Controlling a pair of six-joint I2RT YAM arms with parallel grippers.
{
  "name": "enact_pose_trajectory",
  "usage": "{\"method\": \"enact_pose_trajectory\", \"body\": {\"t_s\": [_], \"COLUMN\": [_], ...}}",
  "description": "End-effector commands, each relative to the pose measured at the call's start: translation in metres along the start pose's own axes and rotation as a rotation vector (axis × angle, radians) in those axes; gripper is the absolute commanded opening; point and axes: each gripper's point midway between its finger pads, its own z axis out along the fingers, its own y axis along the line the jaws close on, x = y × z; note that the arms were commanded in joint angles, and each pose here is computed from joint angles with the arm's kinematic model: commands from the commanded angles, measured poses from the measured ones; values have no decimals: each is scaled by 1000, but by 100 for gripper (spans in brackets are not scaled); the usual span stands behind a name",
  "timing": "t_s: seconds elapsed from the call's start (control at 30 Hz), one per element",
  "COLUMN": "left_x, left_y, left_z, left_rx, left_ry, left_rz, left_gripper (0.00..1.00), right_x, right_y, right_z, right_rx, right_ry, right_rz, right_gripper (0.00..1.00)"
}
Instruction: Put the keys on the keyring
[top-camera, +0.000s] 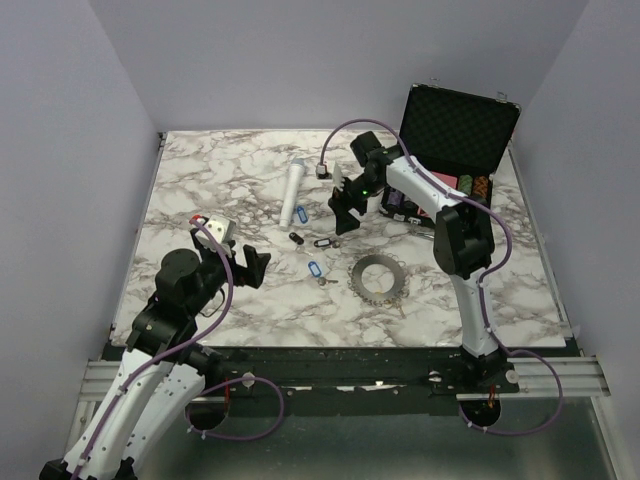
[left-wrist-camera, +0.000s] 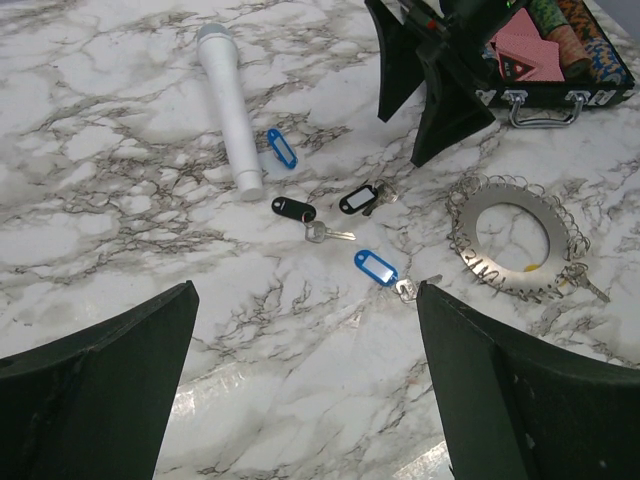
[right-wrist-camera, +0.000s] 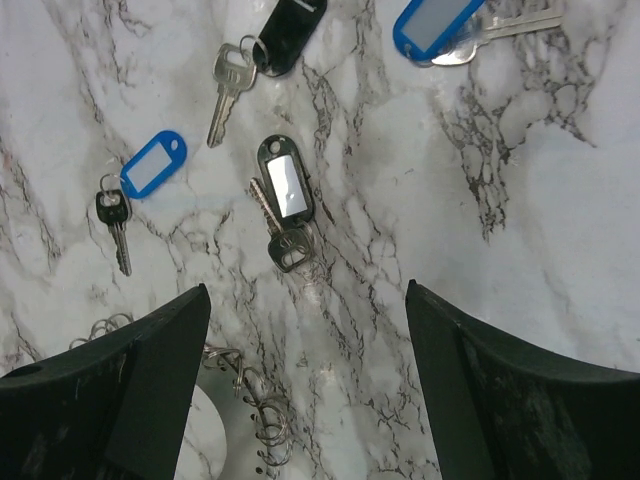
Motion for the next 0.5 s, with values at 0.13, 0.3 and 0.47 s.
{"method": "enact_pose_trajectory", "body": {"t_s": [0.13, 0.3, 0.47], "left_x": [-14, -14, -15], "left_y": [6, 6, 7], "left_z": [-5, -5, -4], "left_rx": [-27, -26, -29], "left_ry": [-64, -64, -64], "left_rz": [26, 28, 27], "left_gripper": [99, 99, 99], "right_x": [22, 21, 19], "right_y": [6, 0, -6], "right_z": [23, 33, 38], "right_rx": [-119, -122, -132], "right_ry": [13, -9, -18], "right_rz": [-86, -93, -112], "right_gripper": [83, 81, 73]}}
